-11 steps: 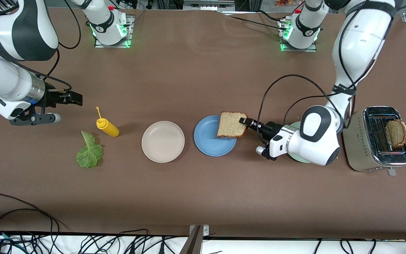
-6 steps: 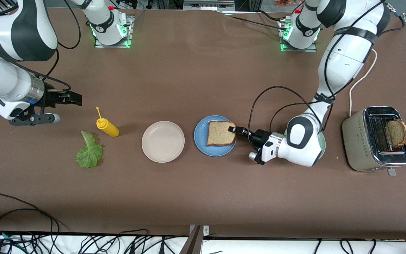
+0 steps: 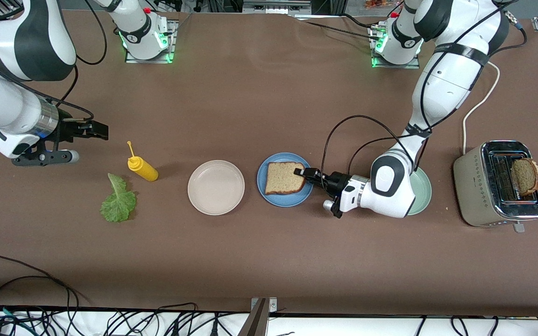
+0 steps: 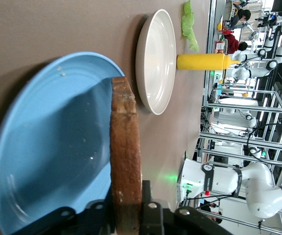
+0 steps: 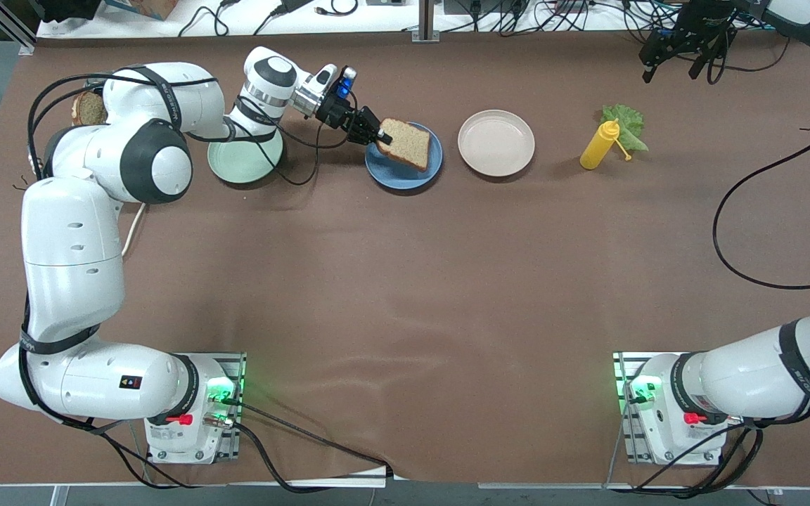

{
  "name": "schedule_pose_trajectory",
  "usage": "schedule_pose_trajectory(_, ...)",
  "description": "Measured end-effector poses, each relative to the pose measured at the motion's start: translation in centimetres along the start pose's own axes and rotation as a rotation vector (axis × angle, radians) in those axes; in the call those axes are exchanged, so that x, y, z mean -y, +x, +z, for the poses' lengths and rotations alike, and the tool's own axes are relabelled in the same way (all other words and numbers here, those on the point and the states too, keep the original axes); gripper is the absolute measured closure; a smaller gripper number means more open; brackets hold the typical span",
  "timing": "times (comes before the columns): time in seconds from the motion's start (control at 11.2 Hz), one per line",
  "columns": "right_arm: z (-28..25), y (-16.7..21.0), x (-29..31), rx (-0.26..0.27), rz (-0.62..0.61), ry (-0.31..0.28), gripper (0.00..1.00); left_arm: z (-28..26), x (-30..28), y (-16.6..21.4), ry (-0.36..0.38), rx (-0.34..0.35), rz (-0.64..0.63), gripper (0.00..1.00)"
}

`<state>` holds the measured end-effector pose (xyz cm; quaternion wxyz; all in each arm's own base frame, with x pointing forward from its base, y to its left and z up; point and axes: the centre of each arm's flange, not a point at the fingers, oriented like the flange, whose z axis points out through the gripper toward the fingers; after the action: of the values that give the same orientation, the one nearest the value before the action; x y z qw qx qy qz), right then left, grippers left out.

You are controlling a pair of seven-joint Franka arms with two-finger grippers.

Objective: Make sandwich in blue plate with both arms
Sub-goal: 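Release the bread with the left gripper while the right gripper reaches the lettuce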

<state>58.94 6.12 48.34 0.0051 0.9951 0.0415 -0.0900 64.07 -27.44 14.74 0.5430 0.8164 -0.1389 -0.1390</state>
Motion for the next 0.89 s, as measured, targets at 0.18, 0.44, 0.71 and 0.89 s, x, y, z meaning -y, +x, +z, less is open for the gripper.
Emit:
schedule_pose_trajectory(0.18, 0.0, 0.0, 0.0, 0.0, 0.0, 0.0, 0.0, 0.0, 0.7, 0.1, 0.01, -0.013, 0.053, 0.56)
schedule_pose_trajectory(0.44, 0.0, 0.0, 0.0, 0.0, 0.0, 0.0, 0.0, -1.6, 1.0, 0.4, 0.073, -0.006, 0.113, 0.18)
schedule_pose_trajectory(0.71, 0.0, 0.0, 0.0, 0.0, 0.0, 0.0, 0.0, -4.7, -0.1, 0.6, 0.203, 0.039, 0.186, 0.0)
schedule_pose_trajectory(0.89, 0.0, 0.0, 0.0, 0.0, 0.0, 0.0, 0.0, -6.1, -1.0, 0.6, 0.272, 0.067, 0.219, 0.0)
